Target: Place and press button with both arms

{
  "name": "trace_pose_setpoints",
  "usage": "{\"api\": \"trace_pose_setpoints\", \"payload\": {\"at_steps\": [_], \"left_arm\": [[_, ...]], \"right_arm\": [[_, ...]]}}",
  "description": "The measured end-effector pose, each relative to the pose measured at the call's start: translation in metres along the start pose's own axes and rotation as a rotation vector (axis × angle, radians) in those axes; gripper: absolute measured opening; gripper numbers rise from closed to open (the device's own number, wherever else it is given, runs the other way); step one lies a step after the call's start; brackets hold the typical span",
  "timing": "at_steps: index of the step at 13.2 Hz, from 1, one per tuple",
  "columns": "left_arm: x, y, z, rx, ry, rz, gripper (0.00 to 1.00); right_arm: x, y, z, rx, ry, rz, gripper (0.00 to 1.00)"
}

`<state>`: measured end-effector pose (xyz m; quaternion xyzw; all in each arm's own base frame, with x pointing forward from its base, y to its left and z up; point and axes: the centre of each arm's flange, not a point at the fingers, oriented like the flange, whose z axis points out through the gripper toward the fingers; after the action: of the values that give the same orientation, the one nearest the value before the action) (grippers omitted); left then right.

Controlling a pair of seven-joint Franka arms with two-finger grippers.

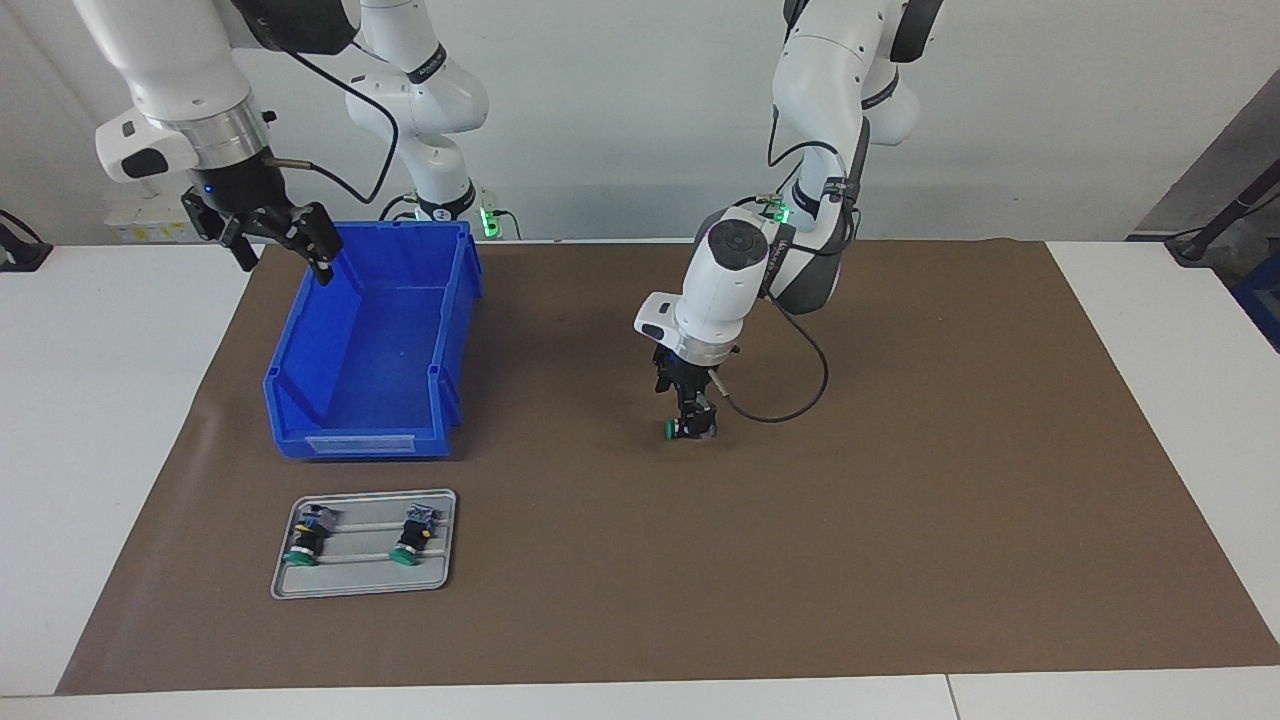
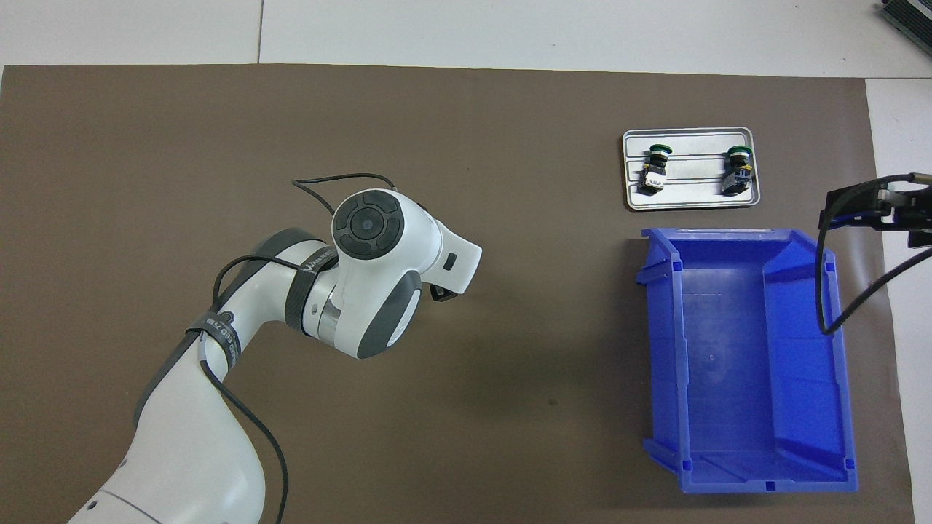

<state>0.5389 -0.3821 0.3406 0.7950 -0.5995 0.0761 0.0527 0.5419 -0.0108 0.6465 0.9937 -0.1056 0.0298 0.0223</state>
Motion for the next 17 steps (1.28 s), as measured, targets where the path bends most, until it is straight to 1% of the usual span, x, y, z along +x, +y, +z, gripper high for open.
{"api": "trace_pose_setpoints", "payload": {"at_steps": [1,5,8,17], "left_arm": [[-0.001,0.000,0.004,-0.003,-0.005,-0.003,0.85],[0.002,0.001,0.009,0.008,0.000,-0.015,0.85],[0.003,0.002,0.015,0.015,0.004,-0.018,0.85],[-0.009,0.009,0.047,0.026,0.003,-0.017,0.85]], "right_arm": [[-0.003,0.000,-0.002,-0.002,-0.010,-0.004,1.00],[-0.006,-0.001,0.005,-0.003,-0.034,0.001,1.00],[-0.006,-0.001,0.007,0.000,-0.040,0.002,1.00],[-0.008,-0.005,0.009,0.010,-0.048,0.010,1.00]]}}
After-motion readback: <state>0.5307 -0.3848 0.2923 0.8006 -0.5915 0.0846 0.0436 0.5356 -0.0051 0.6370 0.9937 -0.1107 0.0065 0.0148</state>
